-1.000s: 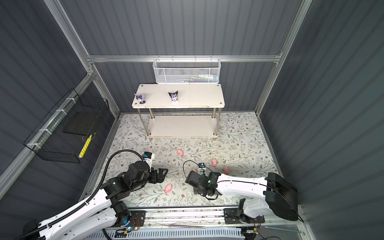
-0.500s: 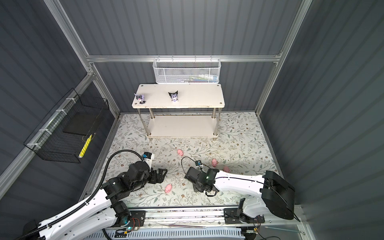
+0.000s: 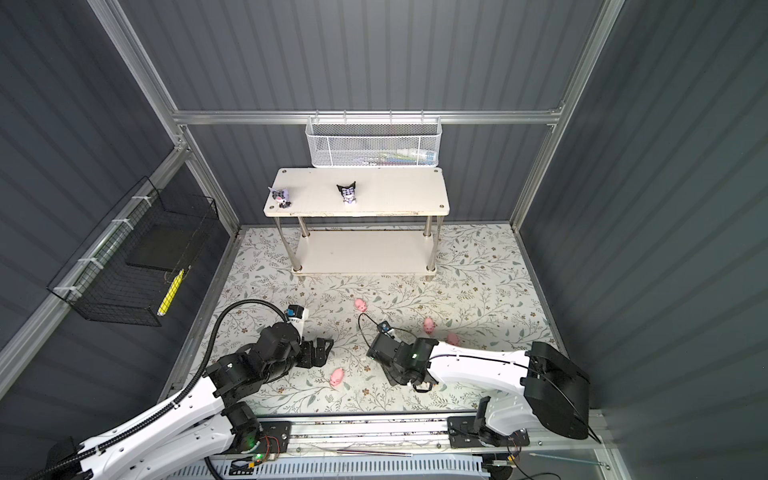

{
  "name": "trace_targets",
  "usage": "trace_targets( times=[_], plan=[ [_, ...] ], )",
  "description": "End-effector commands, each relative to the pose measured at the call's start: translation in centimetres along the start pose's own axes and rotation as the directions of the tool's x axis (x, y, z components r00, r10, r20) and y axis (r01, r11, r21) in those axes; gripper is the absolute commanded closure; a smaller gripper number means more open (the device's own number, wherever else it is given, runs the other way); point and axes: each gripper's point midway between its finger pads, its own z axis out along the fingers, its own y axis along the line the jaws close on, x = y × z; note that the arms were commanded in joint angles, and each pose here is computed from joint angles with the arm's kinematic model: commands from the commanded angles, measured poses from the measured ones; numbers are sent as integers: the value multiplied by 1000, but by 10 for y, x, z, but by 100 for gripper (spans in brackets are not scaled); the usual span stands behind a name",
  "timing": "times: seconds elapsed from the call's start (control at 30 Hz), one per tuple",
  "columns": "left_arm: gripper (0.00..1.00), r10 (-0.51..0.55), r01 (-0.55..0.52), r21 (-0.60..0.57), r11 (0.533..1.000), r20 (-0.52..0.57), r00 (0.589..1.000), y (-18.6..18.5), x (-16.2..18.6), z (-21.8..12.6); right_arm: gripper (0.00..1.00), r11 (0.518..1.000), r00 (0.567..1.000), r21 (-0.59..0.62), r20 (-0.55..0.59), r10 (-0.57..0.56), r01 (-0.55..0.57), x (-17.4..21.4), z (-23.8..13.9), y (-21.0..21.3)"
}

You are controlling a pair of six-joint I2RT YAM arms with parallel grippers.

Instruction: Place and organize the plastic toys onto the shelf

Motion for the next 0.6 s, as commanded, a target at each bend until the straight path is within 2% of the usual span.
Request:
trace_targets(
  times=[0.0, 0.3, 0.57],
  plan=[
    [3, 16, -16, -6, 1000, 13, 1000, -3, -7, -3, 72, 995, 994, 14, 37, -102, 102, -4, 0, 0],
    [3, 12, -12, -10, 1000, 13, 1000, -3, -8, -2, 70, 986, 985, 10, 46, -166, 166, -4, 5, 9],
    [3, 6, -6, -6, 1000, 12, 1000, -2, -6, -1, 67, 985, 984, 38, 40, -172, 170, -2, 7, 8]
  ],
)
